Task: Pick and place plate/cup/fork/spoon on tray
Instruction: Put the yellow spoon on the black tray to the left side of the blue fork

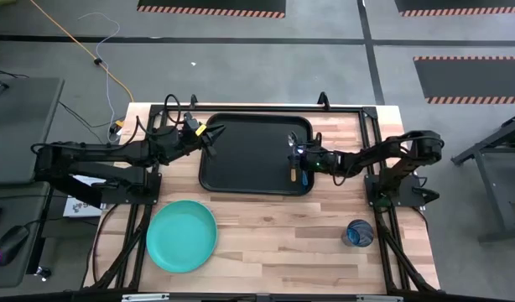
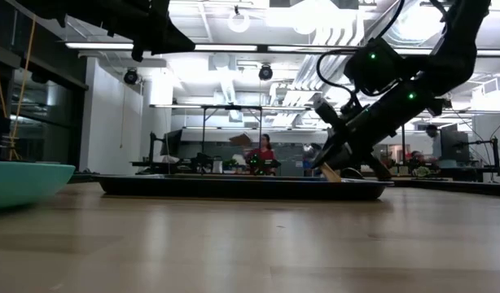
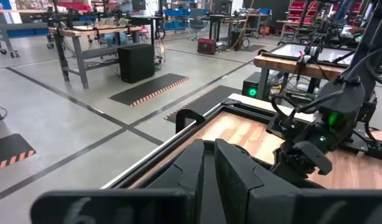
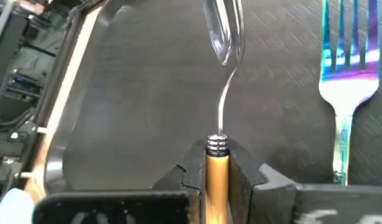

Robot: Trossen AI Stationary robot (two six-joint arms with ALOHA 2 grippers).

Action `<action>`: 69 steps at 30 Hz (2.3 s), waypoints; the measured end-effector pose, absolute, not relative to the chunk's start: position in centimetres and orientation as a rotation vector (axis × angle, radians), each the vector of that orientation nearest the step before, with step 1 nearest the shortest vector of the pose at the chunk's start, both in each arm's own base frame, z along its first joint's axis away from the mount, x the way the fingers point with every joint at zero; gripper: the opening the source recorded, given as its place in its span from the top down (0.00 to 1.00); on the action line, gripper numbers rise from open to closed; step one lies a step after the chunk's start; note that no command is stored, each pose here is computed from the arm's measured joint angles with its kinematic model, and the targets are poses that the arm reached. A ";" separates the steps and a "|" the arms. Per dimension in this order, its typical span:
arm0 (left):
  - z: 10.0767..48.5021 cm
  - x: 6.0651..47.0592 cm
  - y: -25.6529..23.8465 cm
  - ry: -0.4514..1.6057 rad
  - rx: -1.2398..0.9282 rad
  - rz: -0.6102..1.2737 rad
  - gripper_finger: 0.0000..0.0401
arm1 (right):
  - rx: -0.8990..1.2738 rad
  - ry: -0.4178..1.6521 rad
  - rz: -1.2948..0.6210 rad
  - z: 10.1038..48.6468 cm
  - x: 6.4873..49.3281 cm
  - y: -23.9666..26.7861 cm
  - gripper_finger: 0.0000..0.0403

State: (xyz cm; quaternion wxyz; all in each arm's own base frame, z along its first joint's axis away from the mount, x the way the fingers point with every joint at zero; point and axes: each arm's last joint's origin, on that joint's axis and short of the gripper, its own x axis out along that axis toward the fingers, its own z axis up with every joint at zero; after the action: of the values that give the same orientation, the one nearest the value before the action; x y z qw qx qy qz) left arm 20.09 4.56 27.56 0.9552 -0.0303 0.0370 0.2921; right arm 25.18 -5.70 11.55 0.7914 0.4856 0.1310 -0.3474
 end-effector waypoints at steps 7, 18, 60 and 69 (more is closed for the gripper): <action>27.5 20.1 4.6 0.076 -0.061 0.593 0.93 | 1.076 0.321 -0.749 10.1 26.2 -5.8 0.95; 27.5 20.1 4.6 0.078 -0.060 0.588 0.93 | 1.045 0.351 -0.696 10.1 28.0 -6.7 0.95; 27.5 20.1 4.5 0.073 -0.079 0.568 0.93 | 1.039 0.358 -0.757 9.8 27.7 -6.8 0.83; 27.5 20.1 4.5 0.074 -0.079 0.568 0.93 | 1.075 0.337 -0.765 9.9 27.7 -6.8 0.83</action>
State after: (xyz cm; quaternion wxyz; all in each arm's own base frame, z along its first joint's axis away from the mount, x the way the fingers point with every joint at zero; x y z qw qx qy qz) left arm 20.13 4.50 27.54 0.9585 -0.0389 0.0363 0.2800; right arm 27.73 -6.80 9.89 0.7771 0.4968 0.1557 -0.3537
